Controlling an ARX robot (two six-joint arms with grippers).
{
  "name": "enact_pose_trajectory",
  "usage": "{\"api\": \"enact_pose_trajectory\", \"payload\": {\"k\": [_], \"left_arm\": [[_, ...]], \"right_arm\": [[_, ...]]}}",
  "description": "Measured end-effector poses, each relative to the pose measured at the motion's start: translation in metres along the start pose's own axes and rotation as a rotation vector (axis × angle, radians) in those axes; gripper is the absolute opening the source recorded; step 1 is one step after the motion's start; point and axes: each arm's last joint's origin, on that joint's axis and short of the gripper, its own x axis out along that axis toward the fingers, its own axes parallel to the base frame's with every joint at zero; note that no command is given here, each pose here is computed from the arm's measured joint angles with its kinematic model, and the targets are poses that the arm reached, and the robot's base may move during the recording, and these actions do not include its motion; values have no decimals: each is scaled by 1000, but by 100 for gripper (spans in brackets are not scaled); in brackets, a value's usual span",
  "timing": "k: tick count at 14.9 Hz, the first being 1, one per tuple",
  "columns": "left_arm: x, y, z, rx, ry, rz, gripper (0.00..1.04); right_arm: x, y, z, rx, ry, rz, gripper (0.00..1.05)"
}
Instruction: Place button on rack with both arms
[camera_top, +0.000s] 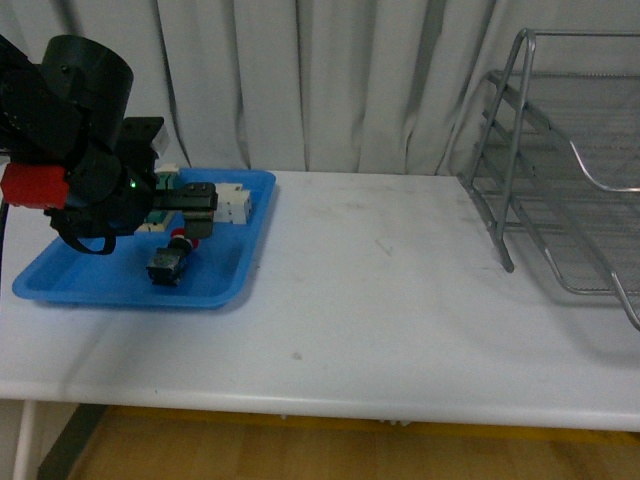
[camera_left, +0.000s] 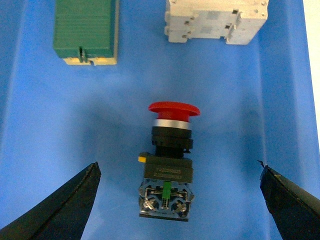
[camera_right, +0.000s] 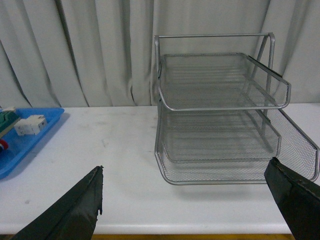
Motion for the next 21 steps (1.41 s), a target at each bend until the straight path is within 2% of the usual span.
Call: {"api": "enact_pose_trajectory", "payload": {"k": [5,12,14,17,19,21], "left_arm": [[20,-5,-10,39,75,-1,98],[39,0,-9,83,65,29,97],[46,1,-16,94,85,28,69],[46,1,-15,103,84,38,38],[45,1,-14,104,68,29,37],[15,4,-17,119,30,4,37]], "right_arm": [[0,0,0,0,0,0,98],[0,0,0,0,0,0,98],[0,0,0,0,0,0,98],[0,0,0,0,0,0,98],[0,0,0,0,0,0,98],[0,0,0,0,0,0,98]]}}
